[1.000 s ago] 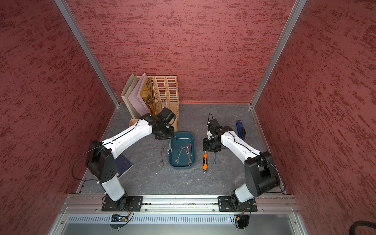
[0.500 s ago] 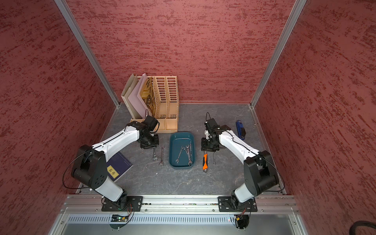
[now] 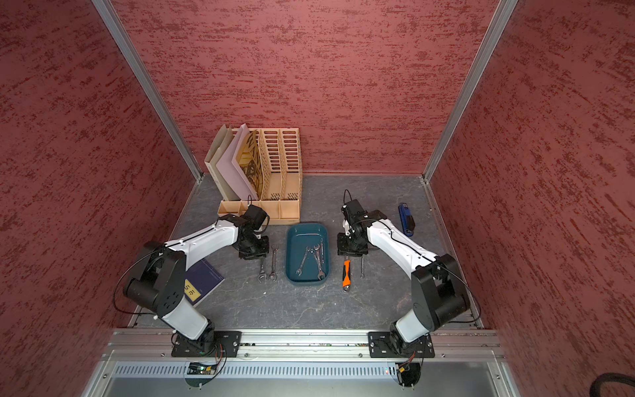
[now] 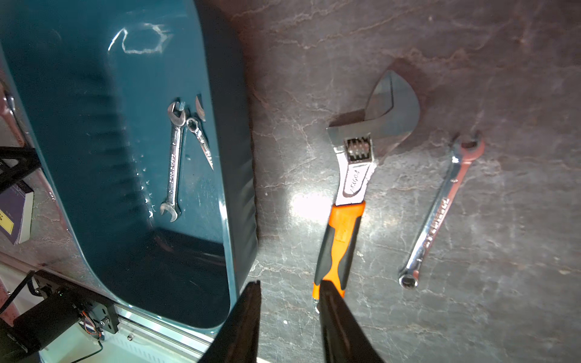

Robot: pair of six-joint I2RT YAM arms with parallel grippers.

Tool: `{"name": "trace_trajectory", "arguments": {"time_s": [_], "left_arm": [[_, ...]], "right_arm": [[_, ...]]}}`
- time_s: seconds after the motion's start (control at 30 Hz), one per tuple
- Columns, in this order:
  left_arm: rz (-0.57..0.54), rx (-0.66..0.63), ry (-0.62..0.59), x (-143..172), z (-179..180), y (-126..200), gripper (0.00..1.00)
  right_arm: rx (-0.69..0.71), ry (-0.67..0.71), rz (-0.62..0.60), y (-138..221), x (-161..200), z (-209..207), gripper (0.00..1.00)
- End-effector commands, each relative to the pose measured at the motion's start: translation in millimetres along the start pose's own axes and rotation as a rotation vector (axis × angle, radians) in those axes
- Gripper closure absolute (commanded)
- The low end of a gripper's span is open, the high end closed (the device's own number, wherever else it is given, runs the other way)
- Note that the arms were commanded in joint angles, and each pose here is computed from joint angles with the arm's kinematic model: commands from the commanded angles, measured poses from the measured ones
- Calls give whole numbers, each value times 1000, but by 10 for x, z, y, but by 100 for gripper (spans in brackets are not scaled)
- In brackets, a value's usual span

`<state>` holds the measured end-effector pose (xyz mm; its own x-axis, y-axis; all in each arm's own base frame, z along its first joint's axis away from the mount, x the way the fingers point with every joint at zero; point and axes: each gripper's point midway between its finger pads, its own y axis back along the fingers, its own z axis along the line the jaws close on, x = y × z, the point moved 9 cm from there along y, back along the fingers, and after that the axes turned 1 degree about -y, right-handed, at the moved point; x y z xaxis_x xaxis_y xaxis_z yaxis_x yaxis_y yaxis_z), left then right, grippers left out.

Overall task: Take out the wrench from the storage box
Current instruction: Place the wrench at the center of the board.

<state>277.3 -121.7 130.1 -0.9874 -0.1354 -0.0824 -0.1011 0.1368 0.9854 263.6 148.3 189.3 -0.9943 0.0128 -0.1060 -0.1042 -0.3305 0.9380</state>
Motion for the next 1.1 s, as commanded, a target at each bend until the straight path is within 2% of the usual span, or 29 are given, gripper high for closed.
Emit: {"name": "trace_trajectory", "arguments": {"time_s": [0.0,0.67,0.77,0.87,1.07], "left_arm": [[-9,25,-23,-48,-11,-76,90],[48,-26,-53,-84,24,-390,90],[49,-20,-54,-80,13,-396,83],[44,-10,-53,-85,-1,-372,80],[20,10,-42,-61,-9,-261,62]], "right_arm": [[17,7,-32,111,-16,46,65],[10,31,-52,305,36,165,65],[7,38,-55,344,52,200,65],[4,44,-61,370,62,230,65],[4,47,-53,351,61,255,65]]}}
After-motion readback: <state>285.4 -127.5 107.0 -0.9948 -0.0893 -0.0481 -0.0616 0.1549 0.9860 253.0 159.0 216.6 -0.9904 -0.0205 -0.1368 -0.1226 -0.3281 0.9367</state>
